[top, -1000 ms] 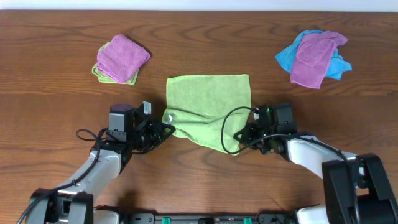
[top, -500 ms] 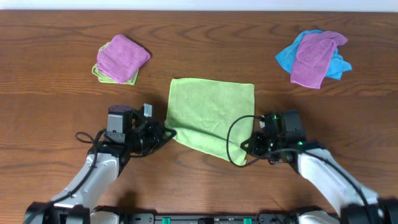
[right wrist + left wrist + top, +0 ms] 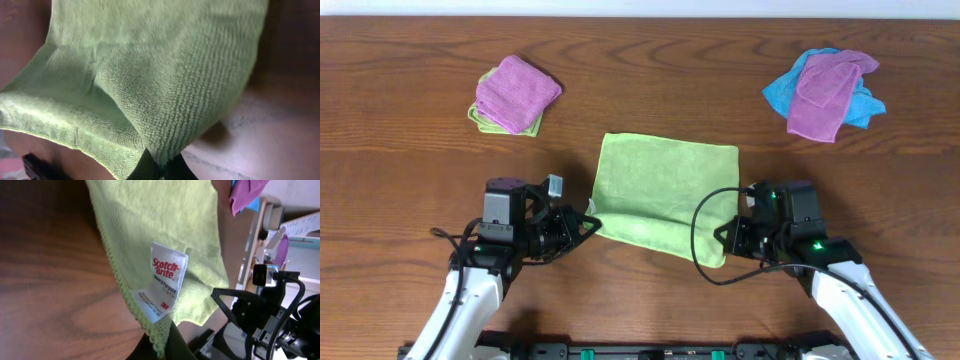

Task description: Fold the cloth

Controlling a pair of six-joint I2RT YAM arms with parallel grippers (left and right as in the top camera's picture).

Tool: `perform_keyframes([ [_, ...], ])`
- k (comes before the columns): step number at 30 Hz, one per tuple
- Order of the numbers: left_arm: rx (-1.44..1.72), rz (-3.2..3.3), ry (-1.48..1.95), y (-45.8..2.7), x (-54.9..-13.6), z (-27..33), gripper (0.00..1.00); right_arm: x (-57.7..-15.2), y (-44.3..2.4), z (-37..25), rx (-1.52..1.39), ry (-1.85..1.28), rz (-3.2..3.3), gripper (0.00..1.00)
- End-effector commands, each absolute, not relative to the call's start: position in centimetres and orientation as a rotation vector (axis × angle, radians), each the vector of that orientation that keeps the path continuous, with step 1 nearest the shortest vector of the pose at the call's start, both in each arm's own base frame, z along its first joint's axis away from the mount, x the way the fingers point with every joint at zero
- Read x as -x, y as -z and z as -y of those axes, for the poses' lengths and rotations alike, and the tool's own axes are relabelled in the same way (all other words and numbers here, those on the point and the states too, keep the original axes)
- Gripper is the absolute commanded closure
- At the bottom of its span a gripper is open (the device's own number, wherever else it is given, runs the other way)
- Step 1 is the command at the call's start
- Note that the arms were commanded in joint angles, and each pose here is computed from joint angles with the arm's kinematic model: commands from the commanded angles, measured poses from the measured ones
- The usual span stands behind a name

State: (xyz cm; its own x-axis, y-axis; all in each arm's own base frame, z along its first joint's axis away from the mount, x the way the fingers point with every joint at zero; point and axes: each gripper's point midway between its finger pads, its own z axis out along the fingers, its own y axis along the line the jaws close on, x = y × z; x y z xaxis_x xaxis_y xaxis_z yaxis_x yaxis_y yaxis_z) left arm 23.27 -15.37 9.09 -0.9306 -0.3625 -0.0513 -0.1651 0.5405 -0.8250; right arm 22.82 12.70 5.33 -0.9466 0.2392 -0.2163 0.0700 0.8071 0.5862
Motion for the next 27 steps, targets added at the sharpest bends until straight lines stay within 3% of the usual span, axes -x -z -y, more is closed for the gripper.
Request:
perform_keyframes([
  [1,0.494,-2.521,1.256,-9.8,-24.9,14.5,0.94,-23.7,-5.5,-12.1,-0.242,-0.818,-2.677,0.99],
  [15,0.569,-2.333,1.182,-9.5,-31.7,13.6,0.94,-28.5,-6.9,-10.0,-0.303,-0.633,-2.485,0.99],
  [27,0.442,-2.298,1.183,-10.8,-39.0,16.0,0.94,-31.9,-6.2,-9.8,-0.317,-0.606,-2.416,0.99],
])
